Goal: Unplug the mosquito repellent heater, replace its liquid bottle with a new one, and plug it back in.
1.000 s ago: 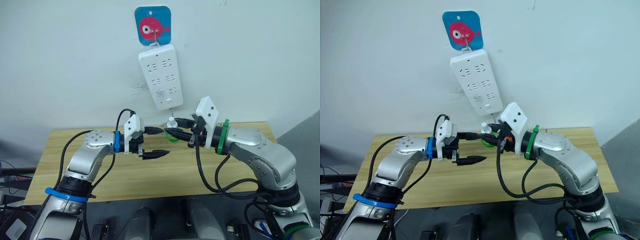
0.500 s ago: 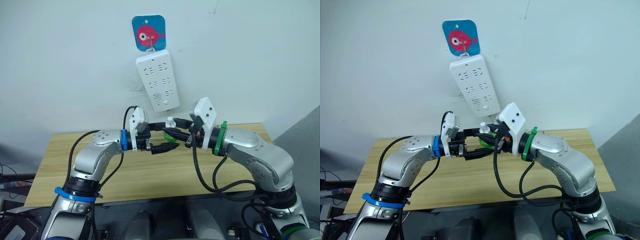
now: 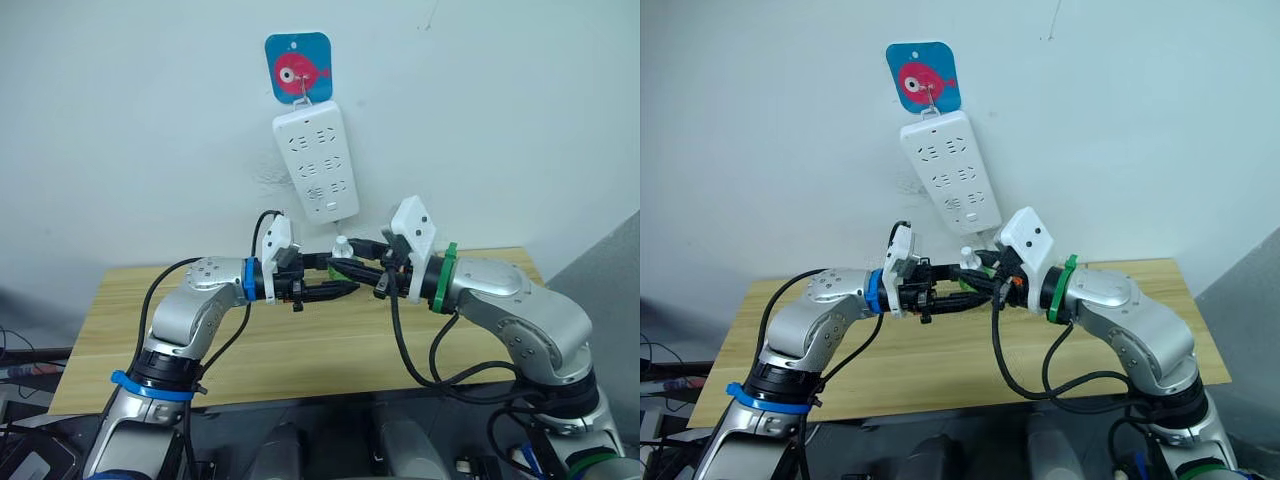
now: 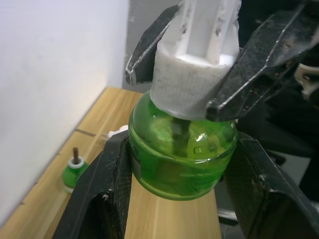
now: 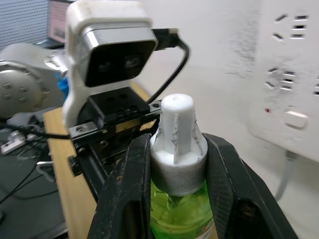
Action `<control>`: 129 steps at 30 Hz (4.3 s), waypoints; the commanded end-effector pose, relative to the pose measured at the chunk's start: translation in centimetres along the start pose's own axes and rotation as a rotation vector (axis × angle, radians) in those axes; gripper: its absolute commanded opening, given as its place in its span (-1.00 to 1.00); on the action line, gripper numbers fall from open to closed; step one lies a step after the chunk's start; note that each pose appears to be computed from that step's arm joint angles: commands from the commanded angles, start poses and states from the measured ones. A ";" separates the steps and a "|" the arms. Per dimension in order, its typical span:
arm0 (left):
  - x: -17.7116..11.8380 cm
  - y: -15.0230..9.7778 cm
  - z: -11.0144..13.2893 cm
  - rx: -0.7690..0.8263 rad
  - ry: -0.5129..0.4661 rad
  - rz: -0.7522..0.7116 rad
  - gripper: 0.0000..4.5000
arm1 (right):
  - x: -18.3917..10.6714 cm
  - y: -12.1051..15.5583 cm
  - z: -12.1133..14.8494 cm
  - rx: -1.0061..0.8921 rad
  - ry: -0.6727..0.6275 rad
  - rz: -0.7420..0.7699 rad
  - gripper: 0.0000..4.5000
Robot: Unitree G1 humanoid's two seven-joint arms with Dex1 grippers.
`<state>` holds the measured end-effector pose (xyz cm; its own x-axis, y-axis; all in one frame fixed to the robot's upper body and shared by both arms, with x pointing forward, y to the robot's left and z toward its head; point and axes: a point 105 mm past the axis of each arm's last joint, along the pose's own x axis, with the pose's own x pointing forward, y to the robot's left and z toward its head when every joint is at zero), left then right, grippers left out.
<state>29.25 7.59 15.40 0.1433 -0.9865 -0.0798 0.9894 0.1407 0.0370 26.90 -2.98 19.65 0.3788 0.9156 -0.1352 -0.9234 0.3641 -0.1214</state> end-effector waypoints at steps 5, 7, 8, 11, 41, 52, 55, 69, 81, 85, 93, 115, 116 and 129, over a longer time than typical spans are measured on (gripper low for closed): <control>-0.8 -0.9 0.1 0.103 0.025 -0.085 -0.01 | -1.3 1.7 -0.6 -0.123 0.094 0.457 -0.50; -0.6 -1.2 0.2 0.110 0.021 -0.099 -0.01 | -1.2 1.5 -0.4 -0.115 0.093 0.464 -0.50; -0.6 -1.2 0.2 0.117 0.018 -0.101 -0.01 | -1.1 1.5 -0.1 -0.090 0.082 0.461 -0.50; -0.4 -1.1 0.2 0.128 0.014 -0.087 -0.01 | -1.0 0.8 0.4 -0.102 0.047 0.393 -0.07; 2.6 0.7 -0.1 0.158 -0.094 0.220 -0.01 | -0.2 -0.9 0.1 -0.077 -0.127 -0.325 -0.03; 1.3 -1.2 -0.5 0.112 -0.074 0.083 -0.01 | -1.0 1.1 0.2 -0.123 -0.047 0.172 -0.52; 0.5 -2.2 -0.5 0.098 -0.044 0.000 -0.01 | -1.4 0.8 -0.3 -0.221 0.049 0.350 -0.52; 0.0 -2.6 -1.3 0.089 -0.043 0.053 -0.01 | -3.4 -2.1 1.1 -0.251 0.080 0.286 0.58; 1.9 -1.7 -1.8 0.038 -0.099 0.194 -0.01 | -4.4 1.5 0.3 -0.179 -0.037 -0.154 0.58; 2.4 -2.1 -1.5 0.051 -0.101 0.151 -0.01 | -2.5 1.3 -0.4 -0.150 -0.025 -0.173 0.58; 2.6 -2.3 -1.0 0.071 -0.109 0.116 -0.01 | -1.2 -0.3 -0.3 -0.130 -0.021 -0.173 0.58; 2.3 -2.3 -0.9 0.085 -0.103 0.118 -0.01 | -4.2 0.9 -0.1 -0.119 0.054 -0.033 0.58; 2.3 -2.4 -0.9 0.087 -0.102 0.114 -0.01 | -3.7 0.9 -0.2 -0.118 0.049 -0.041 0.58; 1.9 -2.8 -1.1 0.099 -0.091 0.099 -0.01 | -2.2 -1.9 0.5 -0.048 -0.015 -0.121 0.58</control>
<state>27.30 5.52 13.03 0.2535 -0.9673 -0.0025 0.9636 0.2523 0.0885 27.39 -4.18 19.32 0.4470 0.8838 -0.1384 -0.8910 0.4262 -0.1563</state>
